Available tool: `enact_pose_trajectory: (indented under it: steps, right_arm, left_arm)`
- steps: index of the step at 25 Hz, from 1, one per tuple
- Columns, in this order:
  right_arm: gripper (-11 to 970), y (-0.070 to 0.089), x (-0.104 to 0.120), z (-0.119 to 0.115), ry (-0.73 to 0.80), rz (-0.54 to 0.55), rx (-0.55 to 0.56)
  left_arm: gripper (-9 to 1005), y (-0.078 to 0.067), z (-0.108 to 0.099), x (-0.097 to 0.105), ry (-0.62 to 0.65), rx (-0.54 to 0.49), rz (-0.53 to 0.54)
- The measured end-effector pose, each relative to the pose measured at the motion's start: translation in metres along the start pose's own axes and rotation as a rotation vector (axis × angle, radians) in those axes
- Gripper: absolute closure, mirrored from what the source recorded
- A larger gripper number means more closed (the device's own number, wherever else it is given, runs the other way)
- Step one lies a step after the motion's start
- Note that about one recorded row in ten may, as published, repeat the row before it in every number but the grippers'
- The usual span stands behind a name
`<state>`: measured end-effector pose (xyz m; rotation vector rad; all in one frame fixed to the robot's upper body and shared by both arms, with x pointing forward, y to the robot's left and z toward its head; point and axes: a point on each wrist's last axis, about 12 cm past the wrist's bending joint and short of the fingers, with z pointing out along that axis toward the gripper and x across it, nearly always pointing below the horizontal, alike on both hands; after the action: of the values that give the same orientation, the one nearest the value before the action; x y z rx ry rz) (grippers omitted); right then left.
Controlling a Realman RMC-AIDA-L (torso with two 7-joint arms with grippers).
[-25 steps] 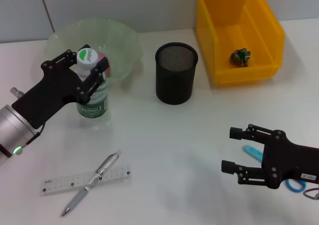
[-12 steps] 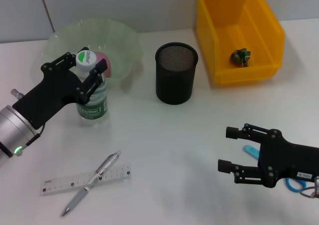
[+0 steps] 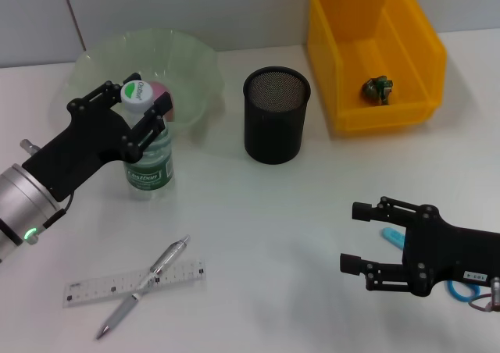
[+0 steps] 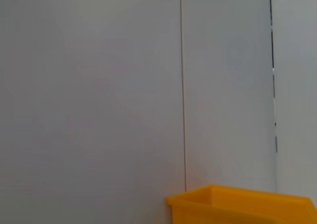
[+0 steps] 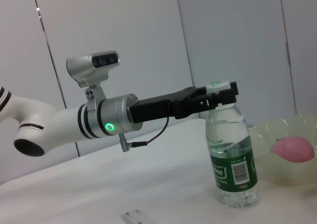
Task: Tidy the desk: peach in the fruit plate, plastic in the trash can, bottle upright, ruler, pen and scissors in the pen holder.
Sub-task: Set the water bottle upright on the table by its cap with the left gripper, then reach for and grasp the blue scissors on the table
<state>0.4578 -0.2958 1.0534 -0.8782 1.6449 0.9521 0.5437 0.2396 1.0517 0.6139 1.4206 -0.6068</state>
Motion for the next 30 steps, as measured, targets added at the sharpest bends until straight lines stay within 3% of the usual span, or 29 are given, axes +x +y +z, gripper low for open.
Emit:
enact_pose_trajectory:
  steps: [5, 10, 18, 27, 30]
  right_arm:
    - [131, 0.000, 0.001, 0.000, 0.002, 0.002, -0.001]
    - [132, 0.000, 0.001, -0.001, 0.001, 0.004, 0.002]
    - [132, -0.009, -0.006, -0.012, -0.059, 0.046, 0.085]
    - [132, -0.026, -0.046, -0.028, -0.018, 0.098, 0.104]
    - [132, -0.030, -0.060, -0.029, 0.016, 0.124, 0.111]
  left_arm:
    - [477, 0.000, -0.001, -0.001, -0.009, -0.001, -0.006]
    - [229, -0.001, -0.006, -0.005, -0.047, 0.012, -0.009]
    - [206, 0.003, -0.028, -0.008, -0.116, -0.039, -0.019]
    - [198, -0.002, -0.063, -0.004, -0.132, -0.065, -0.011]
    - [198, -0.010, -0.069, -0.002, -0.123, -0.022, -0.008]
